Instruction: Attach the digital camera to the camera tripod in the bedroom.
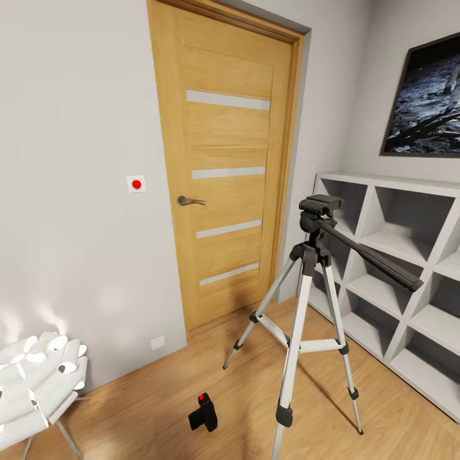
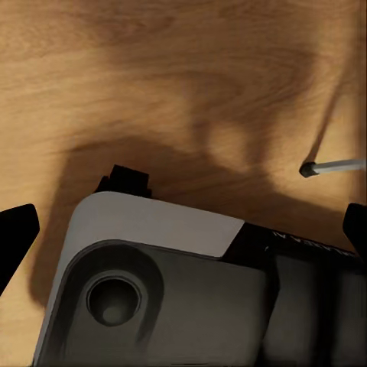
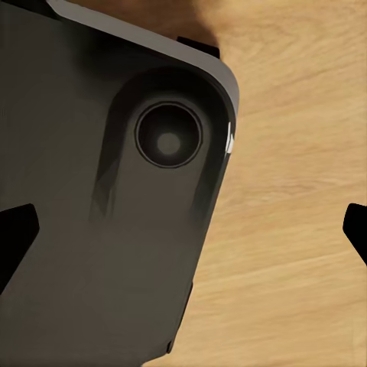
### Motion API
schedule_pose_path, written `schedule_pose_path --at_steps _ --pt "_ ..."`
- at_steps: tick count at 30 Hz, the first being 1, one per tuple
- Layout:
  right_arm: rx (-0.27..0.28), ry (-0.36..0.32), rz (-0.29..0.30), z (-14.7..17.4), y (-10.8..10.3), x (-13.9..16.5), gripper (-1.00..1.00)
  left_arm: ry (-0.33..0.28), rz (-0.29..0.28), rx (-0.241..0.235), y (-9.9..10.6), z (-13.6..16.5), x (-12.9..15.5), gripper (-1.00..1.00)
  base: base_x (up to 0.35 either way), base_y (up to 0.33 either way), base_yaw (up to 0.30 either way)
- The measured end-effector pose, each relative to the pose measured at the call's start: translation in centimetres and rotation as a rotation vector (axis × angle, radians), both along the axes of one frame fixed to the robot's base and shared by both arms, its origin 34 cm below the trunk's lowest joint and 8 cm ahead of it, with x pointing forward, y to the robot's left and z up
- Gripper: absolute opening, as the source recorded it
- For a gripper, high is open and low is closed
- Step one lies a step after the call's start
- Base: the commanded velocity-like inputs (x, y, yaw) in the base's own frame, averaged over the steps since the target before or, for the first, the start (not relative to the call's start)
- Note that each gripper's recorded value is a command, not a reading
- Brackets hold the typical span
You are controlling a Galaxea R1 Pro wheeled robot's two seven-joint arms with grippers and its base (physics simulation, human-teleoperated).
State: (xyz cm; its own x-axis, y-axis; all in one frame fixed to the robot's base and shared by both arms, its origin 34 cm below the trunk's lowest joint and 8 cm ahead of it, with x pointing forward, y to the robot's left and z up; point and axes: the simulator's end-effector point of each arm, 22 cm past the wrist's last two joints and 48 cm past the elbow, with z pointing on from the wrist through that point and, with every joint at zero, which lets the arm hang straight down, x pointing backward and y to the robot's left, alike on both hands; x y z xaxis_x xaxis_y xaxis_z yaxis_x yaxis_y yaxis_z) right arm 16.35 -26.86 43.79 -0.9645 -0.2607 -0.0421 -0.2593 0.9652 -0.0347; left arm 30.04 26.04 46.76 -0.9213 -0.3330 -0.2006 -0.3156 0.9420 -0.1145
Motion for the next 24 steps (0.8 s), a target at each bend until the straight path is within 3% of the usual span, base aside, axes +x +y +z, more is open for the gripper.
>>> schedule_pose_path --at_steps 8,19,24 --pt "0.001 0.000 -0.001 0.0 0.1 0.0 1.00 0.009 -0.012 0.002 0.1 -0.1 -0.2 1.00 0.000 0.000 -0.020" --pt "0.000 0.001 -0.002 0.0 0.1 0.0 1.00 0.035 -0.002 0.010 0.5 -0.4 -1.4 1.00 0.000 0.000 -0.219" --pt "0.001 0.001 -0.002 0.0 0.1 0.0 1.00 0.097 0.005 0.010 0.6 -1.2 -4.2 1.00 0.000 0.000 -0.239"
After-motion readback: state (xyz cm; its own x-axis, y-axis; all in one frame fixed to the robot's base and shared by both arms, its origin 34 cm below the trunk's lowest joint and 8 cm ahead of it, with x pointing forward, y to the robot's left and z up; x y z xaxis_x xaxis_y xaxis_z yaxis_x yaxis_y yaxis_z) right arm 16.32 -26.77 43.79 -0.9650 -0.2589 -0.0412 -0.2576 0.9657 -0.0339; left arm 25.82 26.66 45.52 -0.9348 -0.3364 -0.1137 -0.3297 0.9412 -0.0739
